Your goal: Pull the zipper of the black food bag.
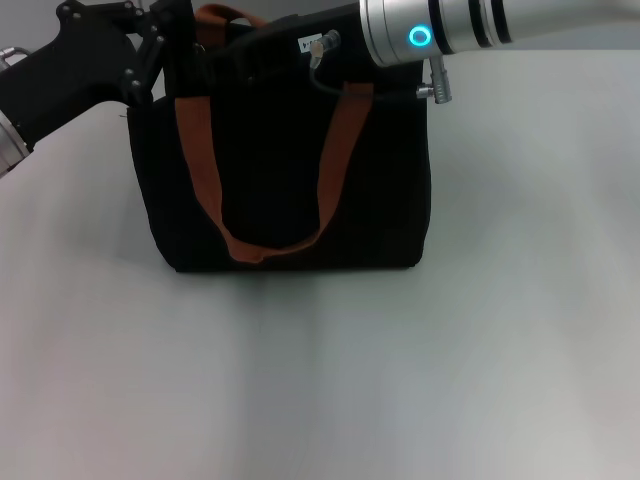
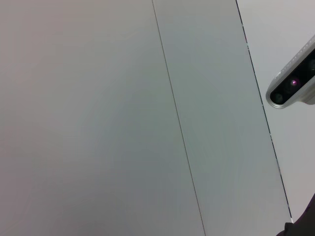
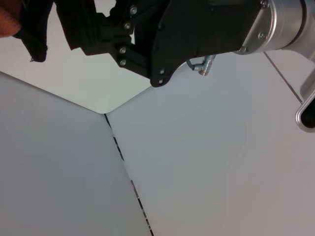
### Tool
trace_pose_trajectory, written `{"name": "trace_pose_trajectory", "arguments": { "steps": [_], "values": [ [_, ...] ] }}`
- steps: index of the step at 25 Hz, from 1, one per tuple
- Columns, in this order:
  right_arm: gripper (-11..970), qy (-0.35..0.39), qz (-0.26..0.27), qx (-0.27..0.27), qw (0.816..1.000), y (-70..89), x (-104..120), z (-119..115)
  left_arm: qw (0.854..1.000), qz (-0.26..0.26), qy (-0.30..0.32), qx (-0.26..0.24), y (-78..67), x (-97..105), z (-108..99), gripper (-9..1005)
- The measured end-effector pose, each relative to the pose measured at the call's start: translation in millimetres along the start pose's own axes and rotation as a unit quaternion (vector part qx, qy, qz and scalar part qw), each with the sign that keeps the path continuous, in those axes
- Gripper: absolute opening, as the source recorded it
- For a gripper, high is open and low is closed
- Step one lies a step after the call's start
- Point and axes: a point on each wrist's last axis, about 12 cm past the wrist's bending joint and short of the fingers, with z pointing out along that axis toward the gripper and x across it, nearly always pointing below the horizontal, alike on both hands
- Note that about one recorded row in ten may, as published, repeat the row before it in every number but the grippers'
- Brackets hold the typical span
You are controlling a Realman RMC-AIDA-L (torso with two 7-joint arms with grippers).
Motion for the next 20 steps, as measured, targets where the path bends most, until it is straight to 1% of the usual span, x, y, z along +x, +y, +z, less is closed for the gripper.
{"name": "trace_pose_trajectory", "arguments": {
  "steps": [11, 13, 20],
  "values": [
    [152, -0.003, 0.003, 0.002, 1.0, -1.9, 3.5, -3.9, 1.0, -0.006, 0.001, -0.01, 0.7, 1.7, -5.1, 52],
    [73, -0.004, 0.004, 0.003, 1.0, -2.3, 3.6, -4.9, 1.0, -0.009, 0.0, -0.011, 0.7, 1.7, -5.9, 53],
    [37, -0.002, -0.002, 0.001, 1.0, -0.6, 3.2, -5.4, 1.0, -0.012, -0.001, -0.012, 0.3, 1.9, -7.4, 56]
  ]
}}
